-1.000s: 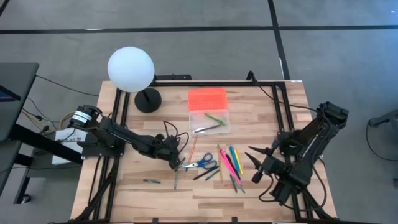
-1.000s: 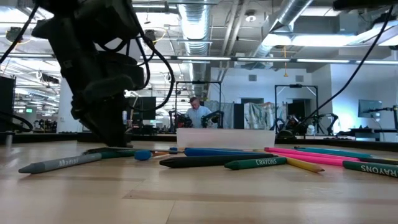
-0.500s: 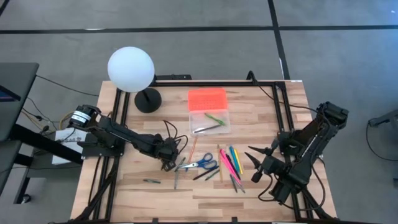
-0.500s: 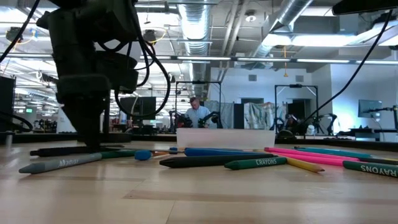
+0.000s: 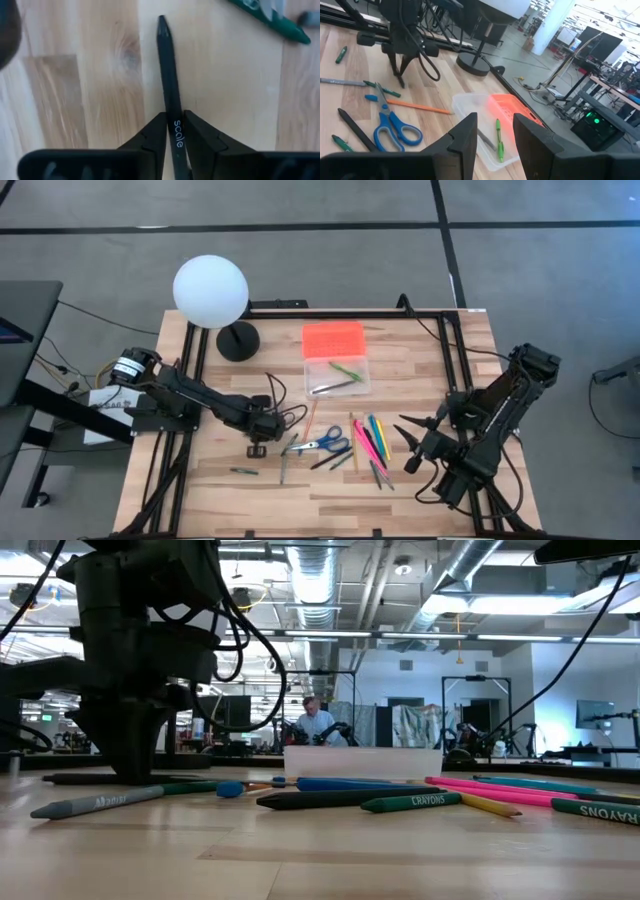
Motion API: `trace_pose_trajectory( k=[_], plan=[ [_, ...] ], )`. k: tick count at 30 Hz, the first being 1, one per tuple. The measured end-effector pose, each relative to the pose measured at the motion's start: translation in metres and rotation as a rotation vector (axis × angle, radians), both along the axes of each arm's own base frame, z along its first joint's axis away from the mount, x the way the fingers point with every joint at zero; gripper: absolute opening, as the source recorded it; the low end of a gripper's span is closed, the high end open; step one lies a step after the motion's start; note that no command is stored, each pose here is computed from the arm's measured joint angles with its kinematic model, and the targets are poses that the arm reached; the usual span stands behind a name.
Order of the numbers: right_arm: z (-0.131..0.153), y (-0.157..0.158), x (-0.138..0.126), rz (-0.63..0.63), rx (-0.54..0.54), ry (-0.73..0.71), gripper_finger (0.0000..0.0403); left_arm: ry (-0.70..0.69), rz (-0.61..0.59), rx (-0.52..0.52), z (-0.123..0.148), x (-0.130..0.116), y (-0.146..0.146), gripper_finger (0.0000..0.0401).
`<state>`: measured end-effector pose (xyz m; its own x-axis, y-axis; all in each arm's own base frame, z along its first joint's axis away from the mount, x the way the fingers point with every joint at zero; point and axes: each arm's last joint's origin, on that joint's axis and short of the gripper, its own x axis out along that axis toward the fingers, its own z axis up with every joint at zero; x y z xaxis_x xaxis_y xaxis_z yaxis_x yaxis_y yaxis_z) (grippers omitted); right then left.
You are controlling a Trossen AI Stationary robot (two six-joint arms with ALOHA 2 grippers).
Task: Pick & place school supplies into a supply box
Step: Put the black pen into the orange supply box
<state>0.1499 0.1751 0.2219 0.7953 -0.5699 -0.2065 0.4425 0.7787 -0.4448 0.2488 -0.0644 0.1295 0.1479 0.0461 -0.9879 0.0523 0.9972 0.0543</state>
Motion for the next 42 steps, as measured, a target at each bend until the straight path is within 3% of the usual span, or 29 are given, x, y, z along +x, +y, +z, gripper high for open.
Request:
trace_pose_trajectory(
  k=[10, 18, 24, 32, 36, 42],
  plan=[
    [-0.0002, 0.0000, -0.0001, -0.001, 0.001, 0.008, 0.0119, 0.002, -0.057, 0.018, -0.0003, 0.0009, 0.0035, 0.0052],
    [-0.0002, 0.0000, -0.0001, -0.001, 0.001, 0.008, 0.0119, 0.007, 0.089, -0.008, -0.0001, -0.0004, 0.0040, 0.0053],
    [-0.0002, 0.0000, -0.0001, -0.001, 0.001, 0.008, 0.0119, 0.028, 0.165, -0.029, -0.0003, -0.0023, 0.0046, 0.0078],
    [-0.0002, 0.0000, -0.0001, -0.001, 0.001, 0.008, 0.0119, 0.049, 0.174, -0.067, -0.0003, -0.0033, 0.0040, 0.0095],
    [-0.0002, 0.0000, -0.0001, -0.001, 0.001, 0.008, 0.0119, 0.045, 0.153, -0.060, -0.0003, -0.0031, 0.0039, 0.0080],
    [-0.0002, -0.0001, -0.0001, -0.001, 0.001, 0.008, 0.0119, 0.032, 0.118, -0.040, -0.0001, -0.0023, 0.0037, 0.0024]
  ],
)
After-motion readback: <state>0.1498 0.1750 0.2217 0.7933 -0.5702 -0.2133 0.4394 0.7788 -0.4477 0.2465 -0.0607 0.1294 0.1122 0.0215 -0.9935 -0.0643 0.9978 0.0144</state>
